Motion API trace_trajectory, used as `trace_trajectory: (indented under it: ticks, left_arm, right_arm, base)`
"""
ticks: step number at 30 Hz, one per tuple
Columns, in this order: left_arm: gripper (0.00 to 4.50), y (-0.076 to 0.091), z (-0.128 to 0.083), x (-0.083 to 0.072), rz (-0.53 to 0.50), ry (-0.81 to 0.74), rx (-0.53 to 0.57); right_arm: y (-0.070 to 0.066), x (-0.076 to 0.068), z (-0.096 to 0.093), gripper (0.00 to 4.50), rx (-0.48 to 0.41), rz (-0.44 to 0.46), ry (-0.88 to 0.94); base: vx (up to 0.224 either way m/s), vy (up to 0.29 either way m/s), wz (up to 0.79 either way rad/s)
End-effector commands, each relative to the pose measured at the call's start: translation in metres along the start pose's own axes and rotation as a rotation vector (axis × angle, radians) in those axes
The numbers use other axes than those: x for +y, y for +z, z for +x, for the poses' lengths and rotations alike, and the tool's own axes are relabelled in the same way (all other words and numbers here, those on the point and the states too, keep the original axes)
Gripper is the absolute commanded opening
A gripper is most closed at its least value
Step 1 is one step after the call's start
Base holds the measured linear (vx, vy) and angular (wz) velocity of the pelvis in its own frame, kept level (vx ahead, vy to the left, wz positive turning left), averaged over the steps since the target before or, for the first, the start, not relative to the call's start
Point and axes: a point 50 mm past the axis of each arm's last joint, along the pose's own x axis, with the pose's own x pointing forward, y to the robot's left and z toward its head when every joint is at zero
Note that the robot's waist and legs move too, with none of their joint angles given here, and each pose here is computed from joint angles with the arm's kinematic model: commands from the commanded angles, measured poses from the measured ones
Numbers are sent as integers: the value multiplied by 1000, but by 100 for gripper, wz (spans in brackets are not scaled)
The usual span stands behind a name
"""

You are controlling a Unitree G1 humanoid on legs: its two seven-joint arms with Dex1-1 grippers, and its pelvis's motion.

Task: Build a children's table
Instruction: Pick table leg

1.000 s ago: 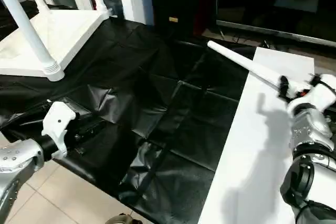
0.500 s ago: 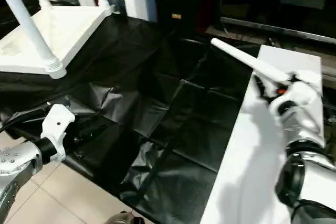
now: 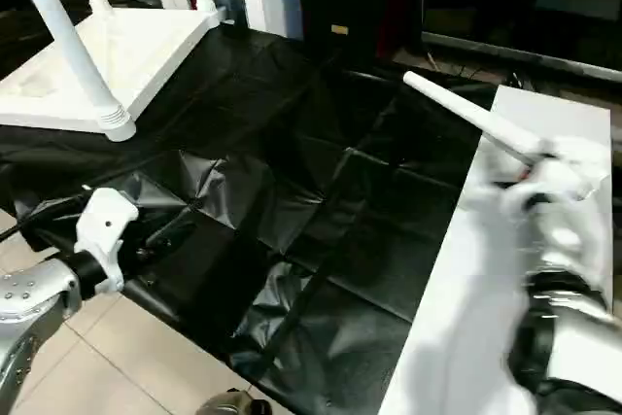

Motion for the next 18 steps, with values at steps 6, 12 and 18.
trace_trajectory:
  ticks: [6, 12, 18]
  left_arm:
    - [167, 4, -25, -2, 3, 7, 2]
    - [167, 18, -33, -7, -22, -30, -93]
    - [167, 23, -43, -14, -50, -125, -98]
  right_arm:
    - [26, -19, 3, 450, -88, 70, -156]
    - [28, -21, 4, 450, -48, 145, -152]
    - [26, -18, 5, 450, -22, 103, -152]
  base:
    - [0, 0, 0]
    - [0, 0, 0]
    - [0, 0, 0]
